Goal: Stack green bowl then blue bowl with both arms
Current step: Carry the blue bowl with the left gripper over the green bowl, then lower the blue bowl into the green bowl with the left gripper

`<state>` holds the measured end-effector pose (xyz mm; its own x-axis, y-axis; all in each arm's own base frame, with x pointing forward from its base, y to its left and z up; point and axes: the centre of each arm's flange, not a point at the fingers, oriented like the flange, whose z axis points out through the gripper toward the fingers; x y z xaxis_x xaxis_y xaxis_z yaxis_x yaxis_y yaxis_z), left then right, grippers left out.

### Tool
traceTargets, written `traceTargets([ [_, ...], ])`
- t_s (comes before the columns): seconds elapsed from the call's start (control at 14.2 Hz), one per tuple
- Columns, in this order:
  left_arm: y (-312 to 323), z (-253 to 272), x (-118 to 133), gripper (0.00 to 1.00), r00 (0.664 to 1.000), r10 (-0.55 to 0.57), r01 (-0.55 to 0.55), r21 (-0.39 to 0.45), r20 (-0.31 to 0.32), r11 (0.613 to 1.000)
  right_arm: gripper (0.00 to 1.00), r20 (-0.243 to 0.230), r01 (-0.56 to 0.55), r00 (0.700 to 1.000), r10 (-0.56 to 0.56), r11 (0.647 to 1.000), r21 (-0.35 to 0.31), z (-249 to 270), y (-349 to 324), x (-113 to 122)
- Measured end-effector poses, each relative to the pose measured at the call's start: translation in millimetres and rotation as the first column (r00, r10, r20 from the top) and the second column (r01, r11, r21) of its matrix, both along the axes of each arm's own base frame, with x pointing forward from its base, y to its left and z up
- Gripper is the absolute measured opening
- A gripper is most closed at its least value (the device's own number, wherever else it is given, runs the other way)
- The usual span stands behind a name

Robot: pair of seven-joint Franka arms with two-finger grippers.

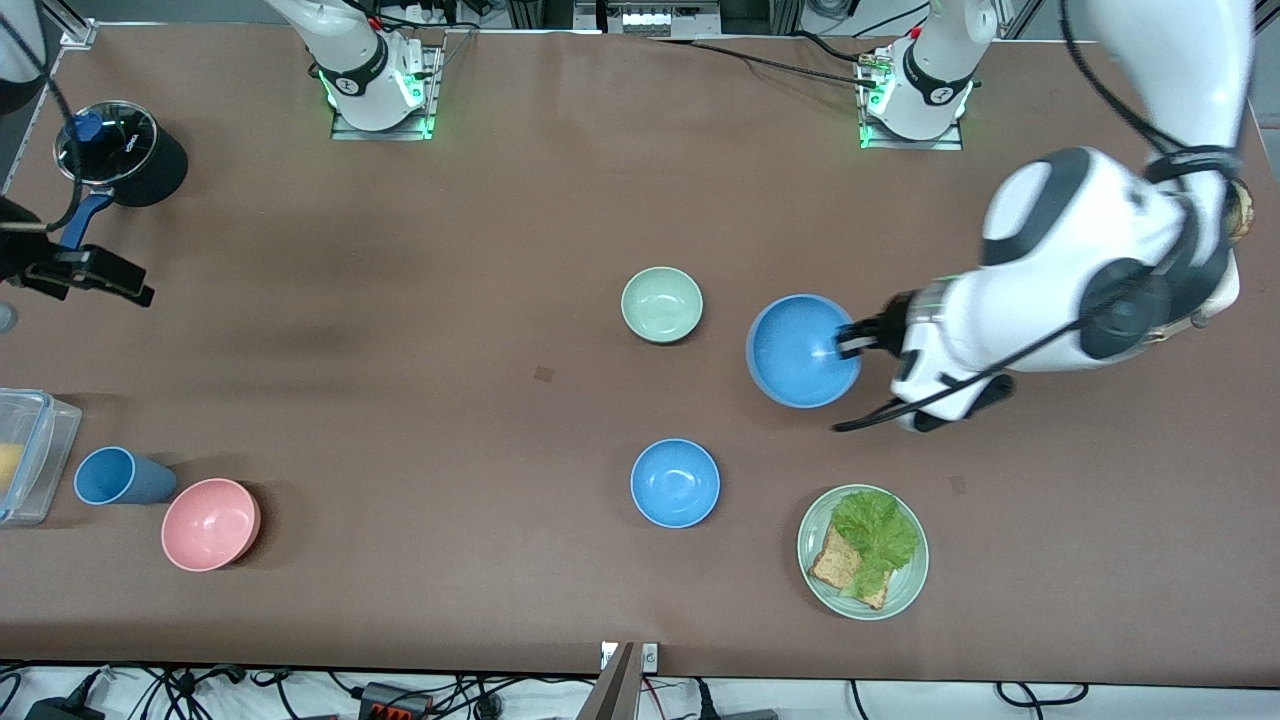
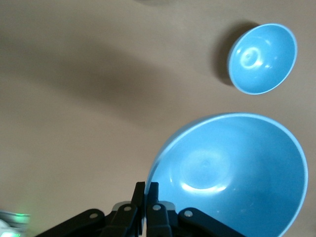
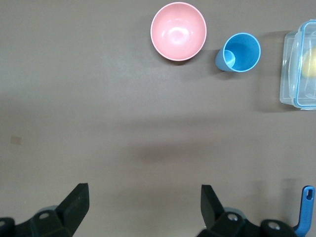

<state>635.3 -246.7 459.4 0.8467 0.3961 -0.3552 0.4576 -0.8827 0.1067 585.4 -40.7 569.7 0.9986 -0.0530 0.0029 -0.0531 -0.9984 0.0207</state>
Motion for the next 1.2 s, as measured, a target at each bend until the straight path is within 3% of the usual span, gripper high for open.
traceTargets([
  [0.21,-57,-30,-28,0.04,0.997,0.069,-0.069,-0.001,0.028,0.998,1.0,0.003,-0.003,1.0,0.003,1.0,0.0,3,1,-12],
  [0.71,-119,-44,-134,0.04,0.992,0.049,-0.055,0.048,0.118,0.997,1.0,-0.006,-0.01,1.0,0.01,1.0,0.0,0,1,-14],
  [1.2,-142,-100,-170,0.04,0.983,0.037,-0.054,0.092,0.178,0.994,1.0,-0.005,0.0,1.0,0.0,1.0,0.0,0,-4,-15],
])
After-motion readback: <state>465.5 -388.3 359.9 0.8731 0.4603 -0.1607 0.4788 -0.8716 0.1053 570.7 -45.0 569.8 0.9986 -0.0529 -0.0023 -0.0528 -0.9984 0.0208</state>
